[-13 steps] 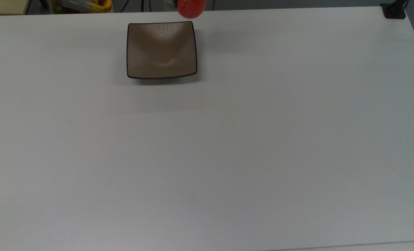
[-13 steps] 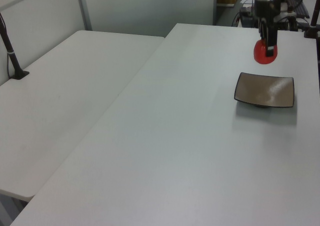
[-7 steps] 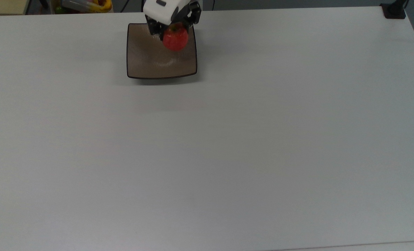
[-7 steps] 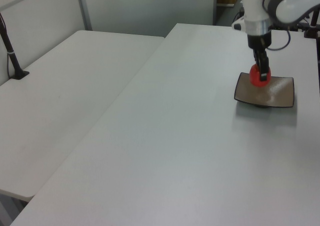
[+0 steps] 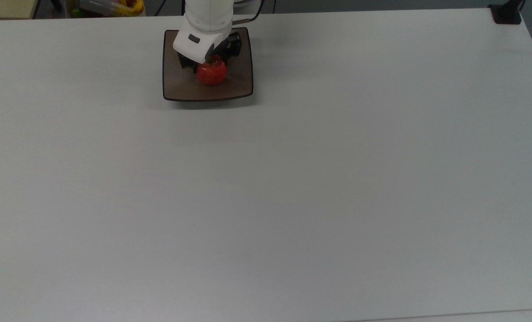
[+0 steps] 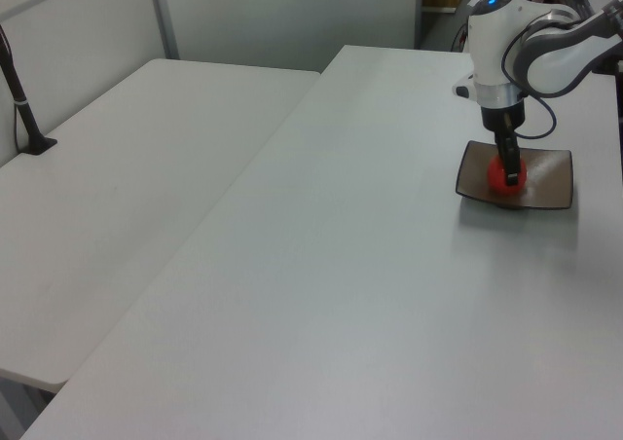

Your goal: Apples placed on a ceramic plate

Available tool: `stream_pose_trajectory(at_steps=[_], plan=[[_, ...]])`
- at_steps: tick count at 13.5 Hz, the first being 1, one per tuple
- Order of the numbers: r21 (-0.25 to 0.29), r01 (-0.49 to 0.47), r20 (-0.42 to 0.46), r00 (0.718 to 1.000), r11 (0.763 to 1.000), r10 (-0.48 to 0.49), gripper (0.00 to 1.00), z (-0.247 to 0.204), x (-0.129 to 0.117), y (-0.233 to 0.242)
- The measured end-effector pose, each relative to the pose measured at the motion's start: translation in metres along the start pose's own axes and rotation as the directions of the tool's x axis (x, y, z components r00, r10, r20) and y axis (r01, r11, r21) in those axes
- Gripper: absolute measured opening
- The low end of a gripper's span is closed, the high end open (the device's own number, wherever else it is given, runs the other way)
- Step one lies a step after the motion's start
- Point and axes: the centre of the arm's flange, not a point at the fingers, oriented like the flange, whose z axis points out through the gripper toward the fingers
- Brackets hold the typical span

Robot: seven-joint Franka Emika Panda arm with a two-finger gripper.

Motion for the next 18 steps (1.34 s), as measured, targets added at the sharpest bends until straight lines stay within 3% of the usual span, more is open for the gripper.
stream_pose_trajectory(at_steps=[3, 5, 7, 11, 14, 18], plan=[[0.002, -0.006, 0.003, 1.0, 1.0, 0.006, 0.79, 0.002, -0.001, 0.003], [0.004, -0.006, 0.011, 1.0, 1.0, 0.006, 0.98, 0.003, -0.002, 0.002], [0.004, -0.008, 0.015, 1.0, 1.0, 0.008, 1.0, -0.007, -0.003, 0.004], [-0.011, -0.032, -0.059, 0.998, 0.999, 0.032, 1.0, -0.115, 0.003, 0.013], [0.049, -0.044, -0.153, 0.987, 0.998, 0.051, 1.0, -0.207, 0.001, 0.004], [0.115, -0.214, -0.194, 0.953, 0.97, 0.233, 1.0, -0.284, -0.018, 0.004]])
